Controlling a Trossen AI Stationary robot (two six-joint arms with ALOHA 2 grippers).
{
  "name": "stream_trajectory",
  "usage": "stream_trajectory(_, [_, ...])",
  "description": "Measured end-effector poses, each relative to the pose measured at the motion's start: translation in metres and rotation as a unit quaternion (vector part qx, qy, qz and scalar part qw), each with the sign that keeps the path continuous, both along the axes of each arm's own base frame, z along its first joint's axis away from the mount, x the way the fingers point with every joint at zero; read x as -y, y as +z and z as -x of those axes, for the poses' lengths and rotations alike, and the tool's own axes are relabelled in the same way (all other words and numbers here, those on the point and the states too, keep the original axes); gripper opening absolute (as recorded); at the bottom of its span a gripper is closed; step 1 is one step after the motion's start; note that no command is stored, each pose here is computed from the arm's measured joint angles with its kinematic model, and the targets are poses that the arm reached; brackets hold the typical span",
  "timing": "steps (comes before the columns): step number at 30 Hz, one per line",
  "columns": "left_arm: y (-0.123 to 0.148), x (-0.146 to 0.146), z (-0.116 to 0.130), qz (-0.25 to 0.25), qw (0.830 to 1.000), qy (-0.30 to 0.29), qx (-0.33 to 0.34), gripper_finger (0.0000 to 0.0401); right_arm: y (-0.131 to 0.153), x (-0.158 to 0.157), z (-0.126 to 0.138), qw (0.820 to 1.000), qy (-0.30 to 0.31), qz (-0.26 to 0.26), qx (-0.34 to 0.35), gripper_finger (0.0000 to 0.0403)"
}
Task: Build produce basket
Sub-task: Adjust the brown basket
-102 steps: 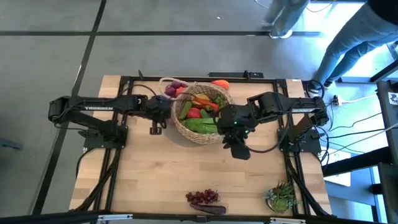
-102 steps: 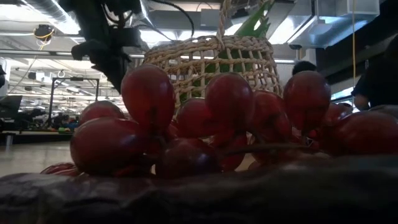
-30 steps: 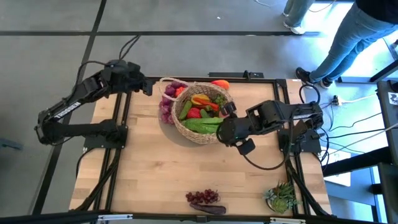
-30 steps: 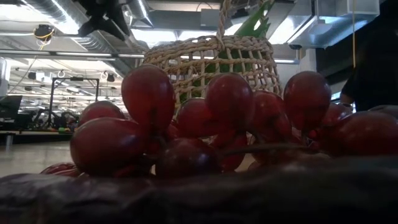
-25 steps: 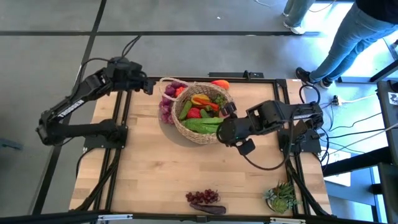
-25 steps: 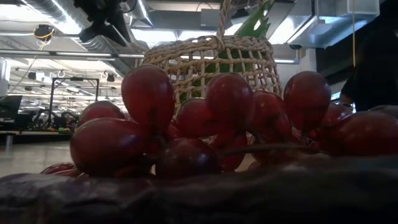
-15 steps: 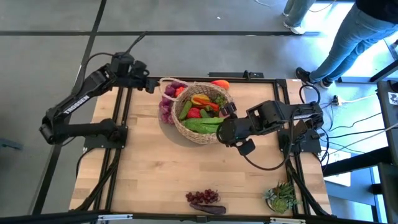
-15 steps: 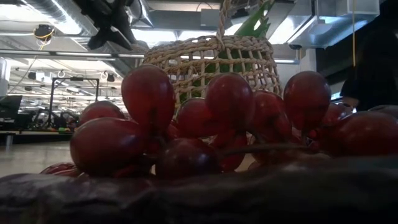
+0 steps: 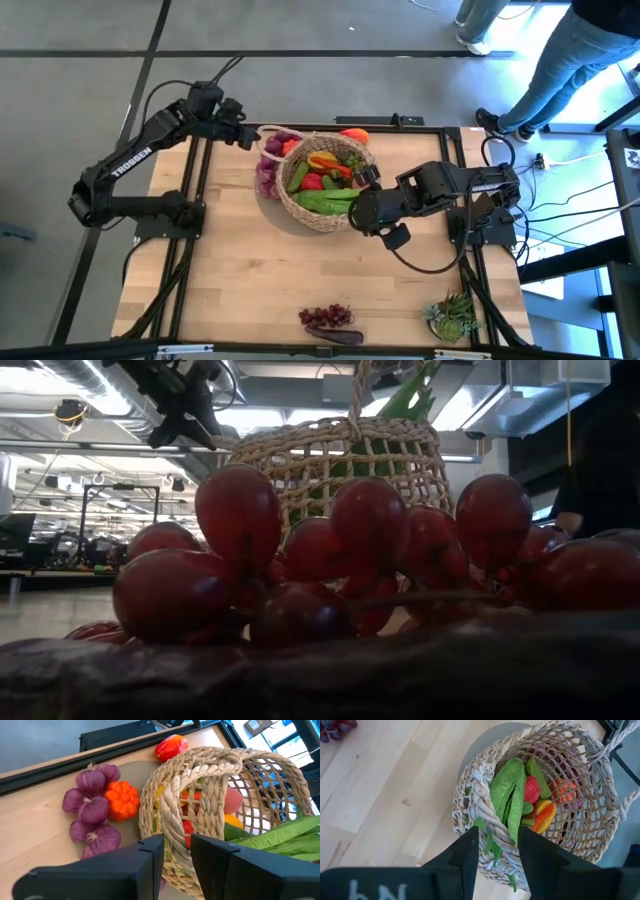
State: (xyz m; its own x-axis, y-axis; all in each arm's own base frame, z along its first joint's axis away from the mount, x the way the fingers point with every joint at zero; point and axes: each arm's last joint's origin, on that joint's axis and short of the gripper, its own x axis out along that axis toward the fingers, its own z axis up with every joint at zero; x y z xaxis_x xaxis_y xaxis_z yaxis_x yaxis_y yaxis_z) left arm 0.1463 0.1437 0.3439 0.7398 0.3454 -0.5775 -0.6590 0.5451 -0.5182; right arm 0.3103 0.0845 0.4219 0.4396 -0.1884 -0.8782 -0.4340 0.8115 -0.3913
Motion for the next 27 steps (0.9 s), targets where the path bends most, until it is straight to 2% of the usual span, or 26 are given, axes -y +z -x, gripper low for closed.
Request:
stream_trajectory(6, [0.0,0.001,-0.001,0.007,1.0,-0.013,0.009,0.0082,-0.001,0.0,0.0,1.0,0.001,-0.009,-0.003,0.0132])
stream_trajectory(12, [0.002,0.0,-0.002,0.002,1.0,-0.02,0.019,0.0082,-0.023,0.001,-0.005,0.999,0.002,0.007,-0.049,0.0123])
stream_trajectory(16, [0.001,0.0,-0.002,0.004,1.0,-0.021,0.018,0.0082,-0.032,0.001,-0.006,0.998,-0.003,0.033,-0.06,0.0098])
stream_trajectory(20, [0.001,0.0,-0.003,0.004,1.0,-0.021,0.018,0.0077,-0.035,0.001,-0.007,0.997,-0.01,0.035,-0.064,0.0069])
stream_trajectory(27, [0.001,0.0,-0.003,-0.005,1.0,-0.027,0.014,0.0022,-0.035,0.001,-0.008,0.998,-0.012,0.035,-0.06,0.0014])
